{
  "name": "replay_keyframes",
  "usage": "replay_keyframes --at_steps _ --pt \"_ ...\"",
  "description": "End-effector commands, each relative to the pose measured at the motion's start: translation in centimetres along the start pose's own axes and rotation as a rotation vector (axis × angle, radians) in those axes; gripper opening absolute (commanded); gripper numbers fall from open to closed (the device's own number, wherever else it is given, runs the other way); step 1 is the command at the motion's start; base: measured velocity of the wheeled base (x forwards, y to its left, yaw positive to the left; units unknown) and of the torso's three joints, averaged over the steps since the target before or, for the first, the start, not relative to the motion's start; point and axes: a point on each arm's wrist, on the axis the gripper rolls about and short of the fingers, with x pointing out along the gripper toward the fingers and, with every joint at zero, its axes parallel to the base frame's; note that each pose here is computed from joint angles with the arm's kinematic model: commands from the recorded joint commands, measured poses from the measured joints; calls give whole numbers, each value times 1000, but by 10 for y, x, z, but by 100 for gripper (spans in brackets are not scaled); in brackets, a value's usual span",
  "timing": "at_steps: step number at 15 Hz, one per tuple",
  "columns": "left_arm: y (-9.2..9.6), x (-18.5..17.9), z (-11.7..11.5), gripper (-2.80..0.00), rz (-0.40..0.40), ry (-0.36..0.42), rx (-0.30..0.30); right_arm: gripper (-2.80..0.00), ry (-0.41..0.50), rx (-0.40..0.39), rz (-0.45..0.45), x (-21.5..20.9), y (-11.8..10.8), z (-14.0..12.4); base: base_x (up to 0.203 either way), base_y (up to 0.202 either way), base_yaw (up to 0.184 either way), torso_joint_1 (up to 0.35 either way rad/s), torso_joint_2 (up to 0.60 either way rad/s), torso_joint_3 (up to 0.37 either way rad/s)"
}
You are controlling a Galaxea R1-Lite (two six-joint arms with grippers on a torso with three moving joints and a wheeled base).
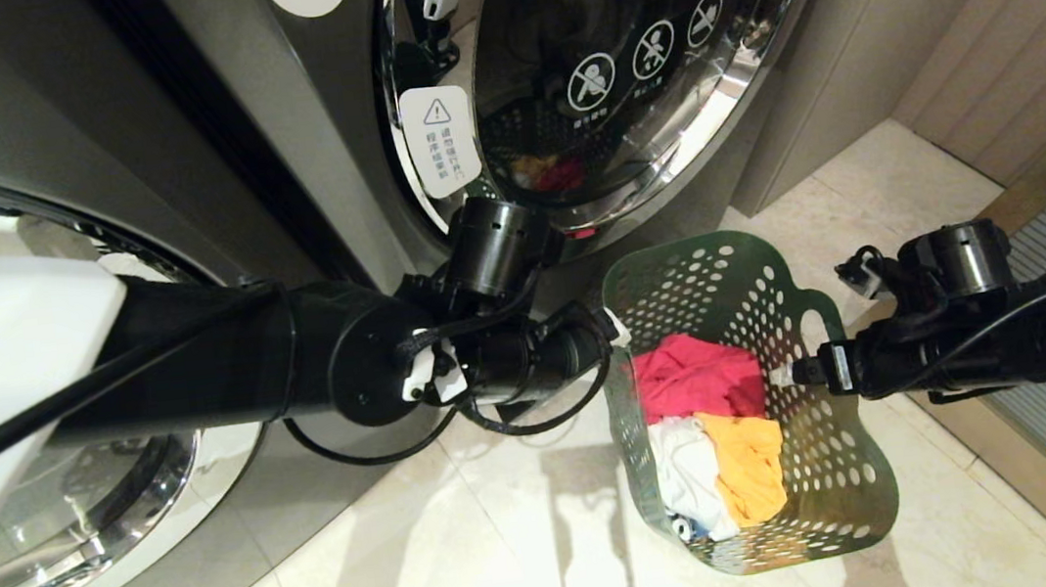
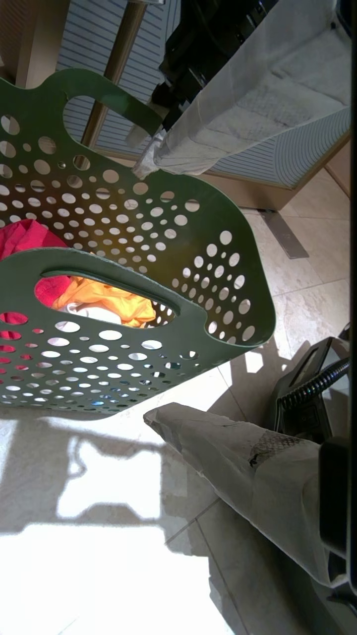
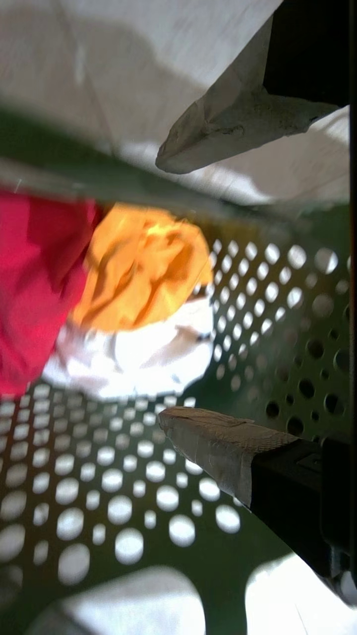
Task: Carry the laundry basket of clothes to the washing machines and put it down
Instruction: Pick up the clothes basket and put it beside the washing machine
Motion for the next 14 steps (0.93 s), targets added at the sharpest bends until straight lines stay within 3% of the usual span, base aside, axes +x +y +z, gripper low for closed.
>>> replay_keyframes --at_steps 1,4,8,9,14 --pt "1 2 -1 0 6 3 -5 0 1 -16 -51 -6 1 1 0 0 0 0 0 0" --pt "1 2 -1 0 5 2 -5 0 14 -67 -129 -1 -1 -1 0 0 0 0 0 0" --pt "1 2 -1 0 7 4 -5 0 55 -95 -151 22 -5 -7 0 0 0 0 0 0" --pt "1 2 -1 0 6 3 -6 -280 56 -111 -160 26 -6 -6 0 0 0 0 0 0" --pt "1 0 0 0 3 0 -5 -280 38 -143 -198 62 -13 7 0 0 0 0 0 0"
